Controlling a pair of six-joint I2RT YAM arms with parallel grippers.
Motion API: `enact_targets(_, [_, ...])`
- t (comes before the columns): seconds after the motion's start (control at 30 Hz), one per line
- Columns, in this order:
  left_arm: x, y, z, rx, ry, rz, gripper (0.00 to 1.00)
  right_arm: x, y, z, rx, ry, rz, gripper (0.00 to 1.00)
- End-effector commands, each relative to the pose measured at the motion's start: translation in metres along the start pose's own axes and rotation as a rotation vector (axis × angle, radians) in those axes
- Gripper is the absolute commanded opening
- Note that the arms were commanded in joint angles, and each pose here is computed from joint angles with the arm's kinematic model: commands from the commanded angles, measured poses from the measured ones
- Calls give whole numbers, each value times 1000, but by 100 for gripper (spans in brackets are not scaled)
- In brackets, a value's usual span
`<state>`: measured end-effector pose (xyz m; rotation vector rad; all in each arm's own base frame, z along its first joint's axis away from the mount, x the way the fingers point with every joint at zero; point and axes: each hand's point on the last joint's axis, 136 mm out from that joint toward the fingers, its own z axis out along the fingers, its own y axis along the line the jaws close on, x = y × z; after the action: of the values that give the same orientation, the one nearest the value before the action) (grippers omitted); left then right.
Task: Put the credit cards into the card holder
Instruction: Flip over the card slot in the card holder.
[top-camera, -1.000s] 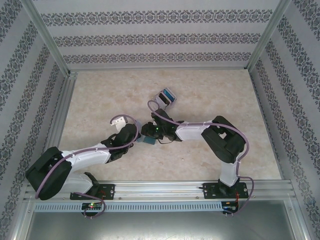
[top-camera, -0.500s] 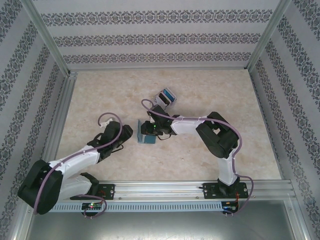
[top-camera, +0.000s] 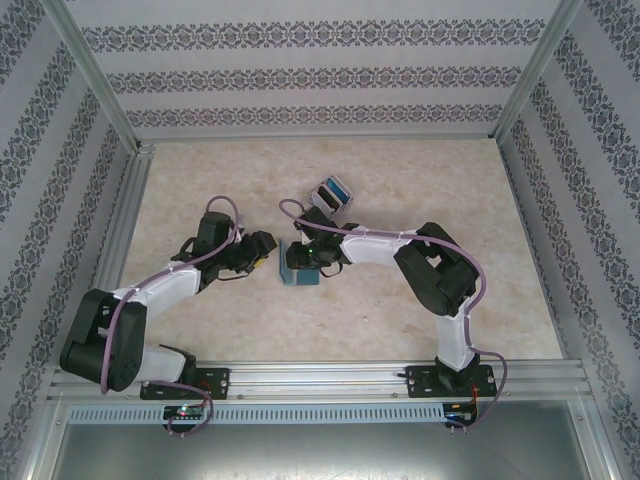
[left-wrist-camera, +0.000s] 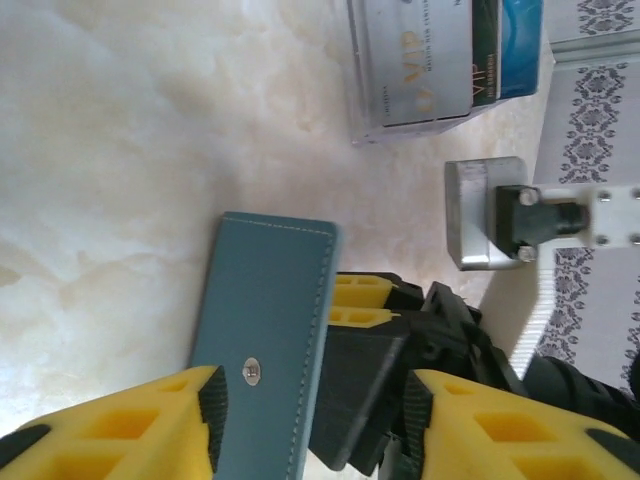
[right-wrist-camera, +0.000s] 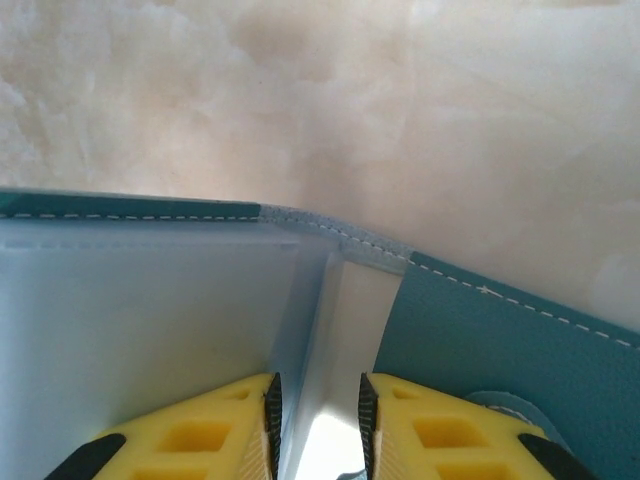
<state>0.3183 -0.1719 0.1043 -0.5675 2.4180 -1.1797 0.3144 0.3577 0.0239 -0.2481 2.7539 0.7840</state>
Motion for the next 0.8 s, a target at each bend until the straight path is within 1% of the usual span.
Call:
enact_targets(0.0, [4, -12, -5, 32, 60, 58, 47, 9, -24, 4, 82, 47, 20, 30])
enact_targets(0.07, [5, -8, 1, 15, 88, 59, 42, 8, -24, 4, 78, 46, 22, 30])
enact_targets(0.23, [5, -14, 16, 66, 142, 58, 38, 10, -23, 7, 60, 54, 38, 30])
enact_targets(0.4, [3, -7, 23, 35, 155, 71, 35, 12, -26, 7, 62, 53, 49, 30])
enact_targets(0.57, [3, -4, 28, 38, 164, 64, 17, 11, -25, 8, 56, 50, 56, 30])
enact_targets(0.67, [2, -2, 30, 29, 169, 68, 16, 10, -24, 8, 54, 47, 59, 30])
enact_targets(0.77, [2, -2, 32, 33, 175, 70, 8, 11, -24, 8, 48, 49, 62, 30])
